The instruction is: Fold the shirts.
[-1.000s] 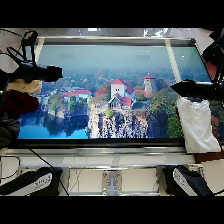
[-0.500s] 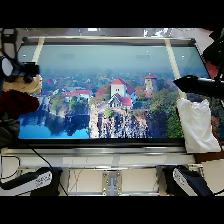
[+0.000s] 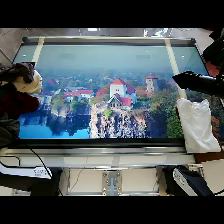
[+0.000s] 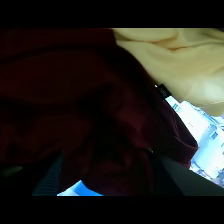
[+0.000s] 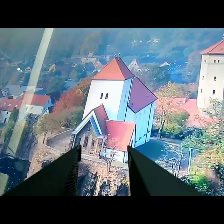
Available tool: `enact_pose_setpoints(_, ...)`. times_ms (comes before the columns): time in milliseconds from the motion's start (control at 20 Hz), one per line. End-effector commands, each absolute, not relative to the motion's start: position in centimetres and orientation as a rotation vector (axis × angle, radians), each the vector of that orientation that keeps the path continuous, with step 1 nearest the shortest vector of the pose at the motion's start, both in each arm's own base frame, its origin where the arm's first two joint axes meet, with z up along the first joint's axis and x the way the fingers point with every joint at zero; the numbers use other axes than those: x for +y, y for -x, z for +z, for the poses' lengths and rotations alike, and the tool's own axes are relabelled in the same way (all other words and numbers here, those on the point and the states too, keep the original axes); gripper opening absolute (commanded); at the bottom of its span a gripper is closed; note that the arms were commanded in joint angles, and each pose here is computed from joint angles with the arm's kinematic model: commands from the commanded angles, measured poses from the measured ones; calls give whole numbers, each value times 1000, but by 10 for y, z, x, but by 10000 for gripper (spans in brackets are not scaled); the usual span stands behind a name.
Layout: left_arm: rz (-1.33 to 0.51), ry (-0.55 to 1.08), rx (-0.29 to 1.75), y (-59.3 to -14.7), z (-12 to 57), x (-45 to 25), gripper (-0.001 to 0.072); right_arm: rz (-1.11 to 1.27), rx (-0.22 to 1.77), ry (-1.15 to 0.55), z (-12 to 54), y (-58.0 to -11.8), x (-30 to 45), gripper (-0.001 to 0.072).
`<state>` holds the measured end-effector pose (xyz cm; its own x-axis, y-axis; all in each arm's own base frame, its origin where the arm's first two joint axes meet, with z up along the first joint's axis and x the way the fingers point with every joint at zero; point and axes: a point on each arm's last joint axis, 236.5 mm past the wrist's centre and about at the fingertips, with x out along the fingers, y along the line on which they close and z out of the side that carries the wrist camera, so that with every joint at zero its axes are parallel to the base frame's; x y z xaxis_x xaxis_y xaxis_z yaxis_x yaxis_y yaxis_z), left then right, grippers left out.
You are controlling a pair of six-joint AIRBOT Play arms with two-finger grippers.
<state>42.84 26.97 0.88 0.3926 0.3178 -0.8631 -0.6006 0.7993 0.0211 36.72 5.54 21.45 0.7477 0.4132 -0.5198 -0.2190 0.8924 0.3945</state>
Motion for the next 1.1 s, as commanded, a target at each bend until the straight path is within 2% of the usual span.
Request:
enact_pose_setpoints(0, 612, 646, 977, -435, -38, 276, 621, 364, 602, -356, 224, -371, 59, 346)
enact_pose_setpoints(150, 604, 790, 831, -461, -41, 287, 620, 381, 582, -386, 231, -373, 64, 346)
enact_pose_setpoints(350, 631, 795, 742, -476, -50, 305, 615, 396, 573, -406, 234, -373, 68, 345)
enact_pose_setpoints(400, 637, 805, 745, -476, -55, 305, 569, 394, 568, -408, 235, -373, 67, 344)
enact_pose_setpoints(450, 641, 813, 754, -475, -61, 305, 462, 392, 557, -413, 237, -375, 67, 344)
enact_pose_setpoints(500, 641, 814, 759, -475, -63, 305, 258, 387, 546, -416, 240, -377, 66, 344)
enact_pose_setpoints(550, 641, 813, 761, -475, -64, 305, 19, 380, 531, -419, 242, -379, 64, 344)
enact_pose_setpoints(700, 600, 910, 736, -480, -42, 287, 12, 371, 501, -431, 248, -383, 62, 343)
enact_pose_setpoints(800, 514, 967, 681, -489, 2, 266, 11, 379, 495, -438, 251, -382, 64, 343)
enact_pose_setpoints(900, 360, 1006, 613, -500, 64, 228, 11, 382, 484, -433, 257, -382, 64, 343)
enact_pose_setpoints(1050, 24, 957, 502, -507, 176, 131, 11, 396, 453, -411, 276, -380, 66, 343)
